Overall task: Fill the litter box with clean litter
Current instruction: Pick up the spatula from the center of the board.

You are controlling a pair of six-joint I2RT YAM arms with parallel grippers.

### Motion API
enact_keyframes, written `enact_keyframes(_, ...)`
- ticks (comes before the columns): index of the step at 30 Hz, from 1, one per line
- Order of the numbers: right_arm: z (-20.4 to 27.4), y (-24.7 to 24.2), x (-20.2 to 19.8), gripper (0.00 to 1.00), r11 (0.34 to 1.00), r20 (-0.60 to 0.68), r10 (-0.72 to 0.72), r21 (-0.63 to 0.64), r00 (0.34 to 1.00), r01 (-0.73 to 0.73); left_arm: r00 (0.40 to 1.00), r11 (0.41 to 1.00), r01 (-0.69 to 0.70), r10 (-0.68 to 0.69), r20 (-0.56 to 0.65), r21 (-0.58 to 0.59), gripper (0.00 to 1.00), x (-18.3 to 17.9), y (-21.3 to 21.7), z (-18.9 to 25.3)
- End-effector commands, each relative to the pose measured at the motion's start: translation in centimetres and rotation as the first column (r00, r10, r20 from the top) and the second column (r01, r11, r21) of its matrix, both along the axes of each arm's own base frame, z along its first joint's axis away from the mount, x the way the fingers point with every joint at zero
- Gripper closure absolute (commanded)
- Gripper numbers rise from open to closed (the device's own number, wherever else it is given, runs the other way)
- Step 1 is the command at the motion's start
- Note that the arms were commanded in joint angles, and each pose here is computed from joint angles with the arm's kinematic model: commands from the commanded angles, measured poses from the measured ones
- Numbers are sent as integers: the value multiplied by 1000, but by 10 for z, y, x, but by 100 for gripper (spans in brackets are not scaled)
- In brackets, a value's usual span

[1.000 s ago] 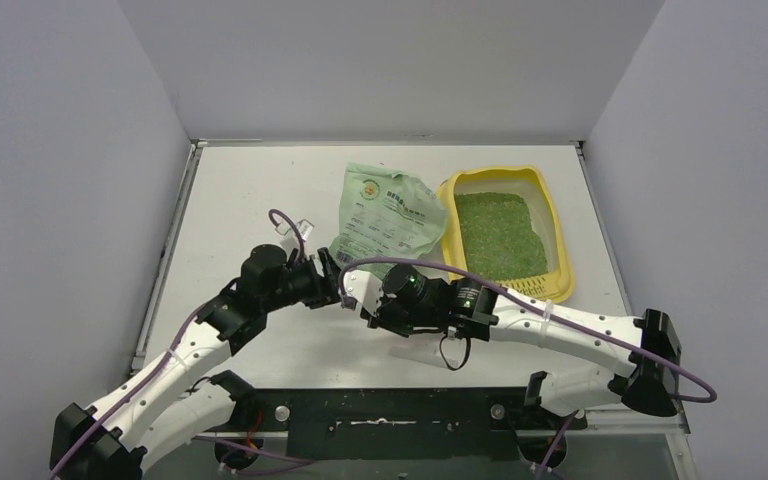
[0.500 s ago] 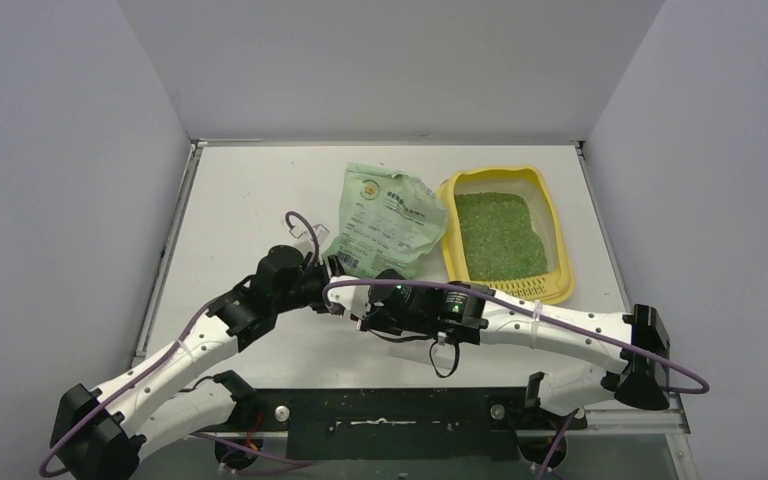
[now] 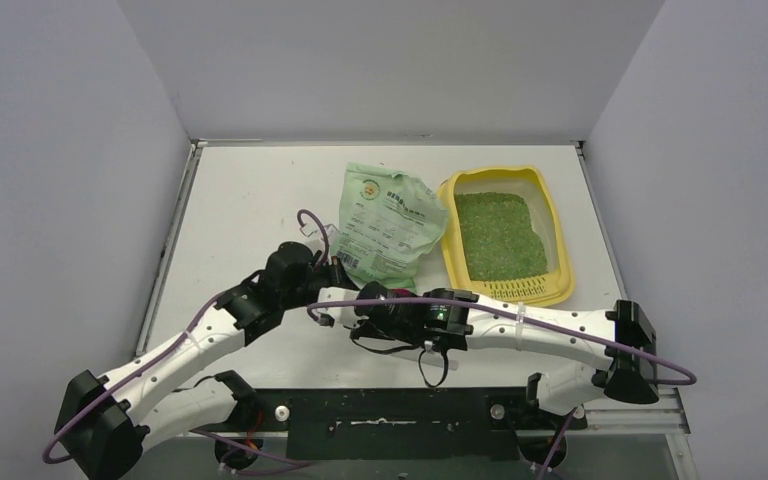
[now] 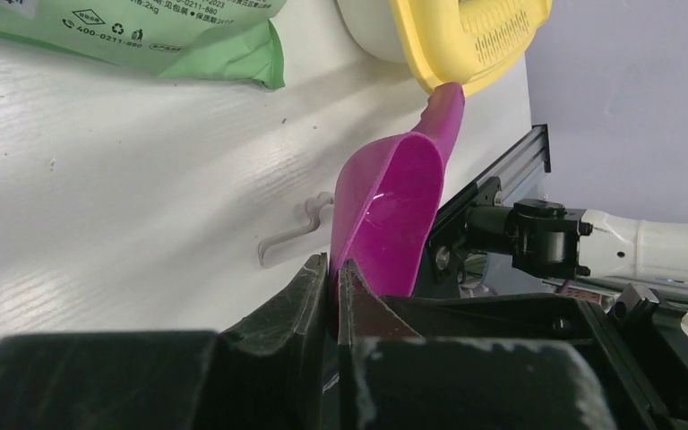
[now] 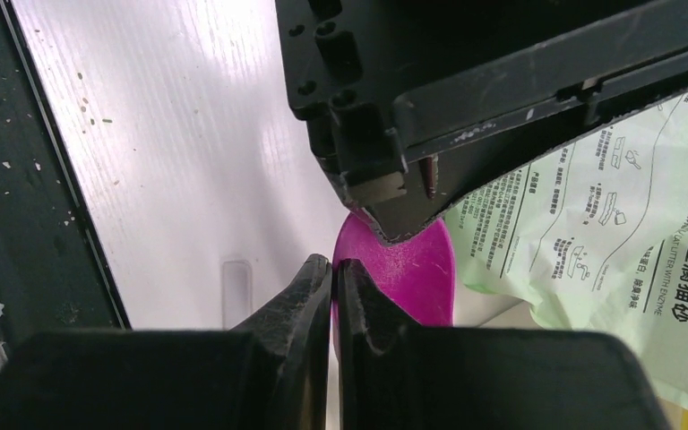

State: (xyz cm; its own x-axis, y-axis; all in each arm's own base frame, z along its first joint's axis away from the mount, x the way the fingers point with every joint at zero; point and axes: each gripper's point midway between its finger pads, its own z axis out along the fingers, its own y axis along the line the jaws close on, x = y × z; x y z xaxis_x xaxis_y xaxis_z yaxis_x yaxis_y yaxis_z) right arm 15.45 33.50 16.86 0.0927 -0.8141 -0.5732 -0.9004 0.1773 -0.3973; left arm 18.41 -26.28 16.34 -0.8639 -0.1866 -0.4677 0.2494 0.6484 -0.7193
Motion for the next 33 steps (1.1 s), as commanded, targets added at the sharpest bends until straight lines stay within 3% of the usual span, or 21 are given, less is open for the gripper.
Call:
enact_keyframes(1, 30, 11, 12, 99, 996, 78, -44, 78, 996, 38, 997, 999, 31, -28, 76, -44, 100, 5, -8, 23)
enact_keyframes(3, 31, 11, 11, 90, 995, 69, -51, 91, 996, 44, 995, 999, 23, -19, 95, -42, 100, 6, -6, 25)
enact_keyframes(7, 41, 9, 5, 54, 979, 14, -107, 175, 994, 103, 990, 999, 17, -12, 137, -35, 100, 9, -2, 29)
enact_keyframes(11, 62, 1, -2, 40, 943, -38, -139, 299, 990, 144, 985, 999, 8, -2, 175, -35, 100, 11, 2, 34)
enact_keyframes(15, 92, -28, 14, 19, 836, -43, -287, 476, 957, 272, 981, 999, -9, 17, 193, -44, 100, 13, 8, 37)
enact_keyframes(19, 100, -67, 42, 2, 696, -147, -441, 567, 885, 441, 979, 998, -37, 47, 198, -55, 100, 16, 16, 36)
enact_keyframes(22, 89, -115, 76, 0, 533, -300, -623, 513, 723, 673, 976, 996, -56, 69, 206, -66, 100, 19, 22, 39)
enact_keyframes(26, 69, -156, 105, 0, 354, -560, -639, 394, 527, 848, 972, 994, -67, 85, 219, -87, 100, 20, 29, 45)
enact_keyframes(29, 72, -179, 120, 0, 180, -686, -630, 328, 365, 927, 971, 993, -71, 92, 221, -99, 100, 21, 33, 50)
enact_keyframes(30, 78, -184, 122, 0, 134, -701, -633, 320, 329, 938, 972, 992, -66, 89, 219, -109, 100, 20, 33, 52)
enact_keyframes(33, 85, -191, 123, 0, 156, -654, -656, 370, 377, 916, 972, 988, -56, 87, 218, -145, 100, 21, 34, 60)
